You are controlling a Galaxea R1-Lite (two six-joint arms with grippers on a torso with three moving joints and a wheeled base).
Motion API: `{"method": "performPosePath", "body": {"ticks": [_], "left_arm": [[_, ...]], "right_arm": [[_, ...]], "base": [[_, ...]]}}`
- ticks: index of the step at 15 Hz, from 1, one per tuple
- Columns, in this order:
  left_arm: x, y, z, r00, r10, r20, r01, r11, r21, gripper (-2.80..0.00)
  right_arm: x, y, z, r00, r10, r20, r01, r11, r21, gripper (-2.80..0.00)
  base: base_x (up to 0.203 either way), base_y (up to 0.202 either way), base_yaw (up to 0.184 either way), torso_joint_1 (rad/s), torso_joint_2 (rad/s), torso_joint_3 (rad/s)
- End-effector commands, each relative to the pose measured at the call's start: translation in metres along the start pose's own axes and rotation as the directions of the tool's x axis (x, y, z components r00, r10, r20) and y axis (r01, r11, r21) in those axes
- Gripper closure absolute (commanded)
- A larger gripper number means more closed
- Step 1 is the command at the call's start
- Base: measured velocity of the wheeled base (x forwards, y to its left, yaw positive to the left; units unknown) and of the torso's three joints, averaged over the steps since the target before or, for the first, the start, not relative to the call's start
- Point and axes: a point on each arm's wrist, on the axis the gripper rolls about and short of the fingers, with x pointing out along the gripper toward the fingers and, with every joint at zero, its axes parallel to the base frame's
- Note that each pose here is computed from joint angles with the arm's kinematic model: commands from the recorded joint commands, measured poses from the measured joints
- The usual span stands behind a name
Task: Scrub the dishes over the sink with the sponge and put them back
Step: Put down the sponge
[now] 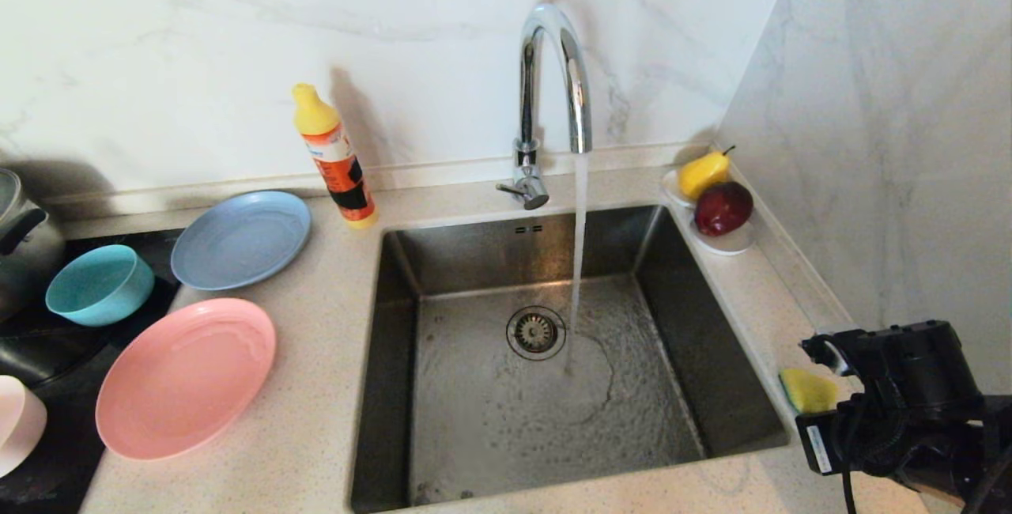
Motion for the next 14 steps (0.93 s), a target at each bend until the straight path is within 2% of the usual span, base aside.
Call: {"method": "performPosePath", "body": {"ticks": [1,12,13,14], "left_arm": [[0.0000,0.0000,0.0000,1.000,0.000,0.000,0.000,1.000,0.000,0.00],[0.0000,0.0000,0.0000,1.000,0.000,0.000,0.000,1.000,0.000,0.00],[0.0000,0.0000,0.0000,1.000,0.000,0.000,0.000,1.000,0.000,0.00],[0.0000,0.0000,0.0000,1.000,0.000,0.000,0.000,1.000,0.000,0.00]], "right_arm": [[0.0004,0.0002,-0.0004,1.000,-0.001,-0.001,0.001,1.000,-0.002,0.00],[0.0006,-0.0011,0.0014,1.000,-0.005,0.004,0.005,1.000,-0.010,0.00],[0.0012,-0.0008,0.0023,1.000,-0.005,0.004,0.005,1.000,-0.008,-2.80],[0.0018,-0.0005,0.0039,1.000,-0.003,0.006,0.003,1.000,-0.002,-2.80]], "base": [[0.000,0.000,0.000,0.000,0.00,0.000],[0.000,0.000,0.000,0.000,0.00,0.000],[0.000,0.000,0.000,0.000,0.00,0.000],[0.000,0.000,0.000,0.000,0.00,0.000]]}}
